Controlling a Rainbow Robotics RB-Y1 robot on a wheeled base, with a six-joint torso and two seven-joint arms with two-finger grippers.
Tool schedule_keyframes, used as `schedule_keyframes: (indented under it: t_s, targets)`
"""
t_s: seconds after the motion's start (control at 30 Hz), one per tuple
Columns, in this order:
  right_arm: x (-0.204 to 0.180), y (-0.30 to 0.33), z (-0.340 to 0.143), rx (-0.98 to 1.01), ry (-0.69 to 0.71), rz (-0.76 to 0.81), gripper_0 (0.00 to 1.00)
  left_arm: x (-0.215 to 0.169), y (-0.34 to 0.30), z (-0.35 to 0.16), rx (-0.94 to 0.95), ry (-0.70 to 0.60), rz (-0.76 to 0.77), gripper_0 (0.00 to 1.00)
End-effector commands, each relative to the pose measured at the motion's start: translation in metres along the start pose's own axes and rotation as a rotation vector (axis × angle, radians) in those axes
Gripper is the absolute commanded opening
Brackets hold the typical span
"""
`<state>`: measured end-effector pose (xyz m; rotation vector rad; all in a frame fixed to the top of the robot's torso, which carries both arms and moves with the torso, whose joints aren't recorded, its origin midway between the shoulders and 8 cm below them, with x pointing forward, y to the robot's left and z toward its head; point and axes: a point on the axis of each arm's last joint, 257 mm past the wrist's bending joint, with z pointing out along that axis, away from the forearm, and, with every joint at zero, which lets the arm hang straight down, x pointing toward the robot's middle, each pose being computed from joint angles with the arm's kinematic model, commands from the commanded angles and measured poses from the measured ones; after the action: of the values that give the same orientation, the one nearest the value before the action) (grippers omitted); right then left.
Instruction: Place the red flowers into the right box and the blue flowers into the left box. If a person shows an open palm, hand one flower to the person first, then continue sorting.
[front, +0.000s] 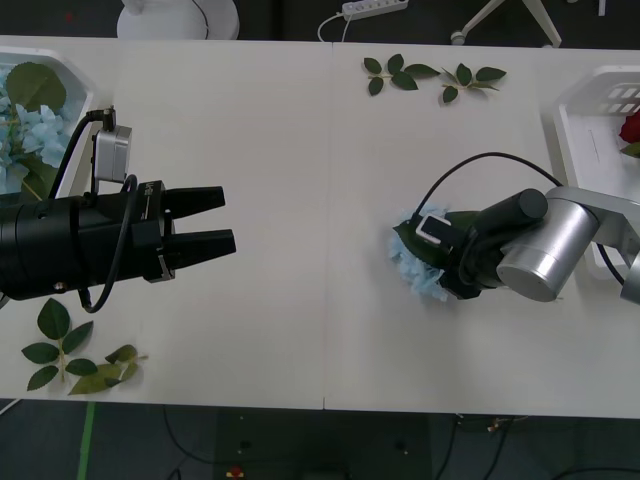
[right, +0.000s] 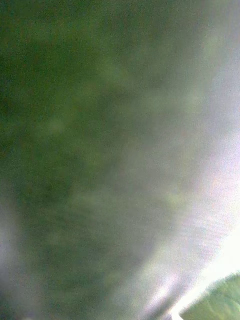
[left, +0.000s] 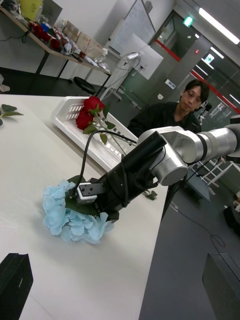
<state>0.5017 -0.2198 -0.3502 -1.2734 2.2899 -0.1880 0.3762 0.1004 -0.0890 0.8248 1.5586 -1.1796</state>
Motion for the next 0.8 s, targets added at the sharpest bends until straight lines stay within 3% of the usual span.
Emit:
schedule_keyframes:
  t_s: [0.03,0.37,0.8]
  targets:
    - [0.011,0.004,0.008,-0.003,0.022,-0.020,0.00,-0.014,-0.009,0.003,0.021,0.014,0.053,1.00]
    - [-0.057,-0.014,-0.081,-0.072,-0.143,0.073,0.00,-0.014,-0.009,0.003,0.021,0.014,0.053,1.00]
    - [-0.231,-0.019,-0.219,-0.249,-0.586,0.202,0.00,-0.014,-0.009,0.003,0.021,0.014,0.053,1.00]
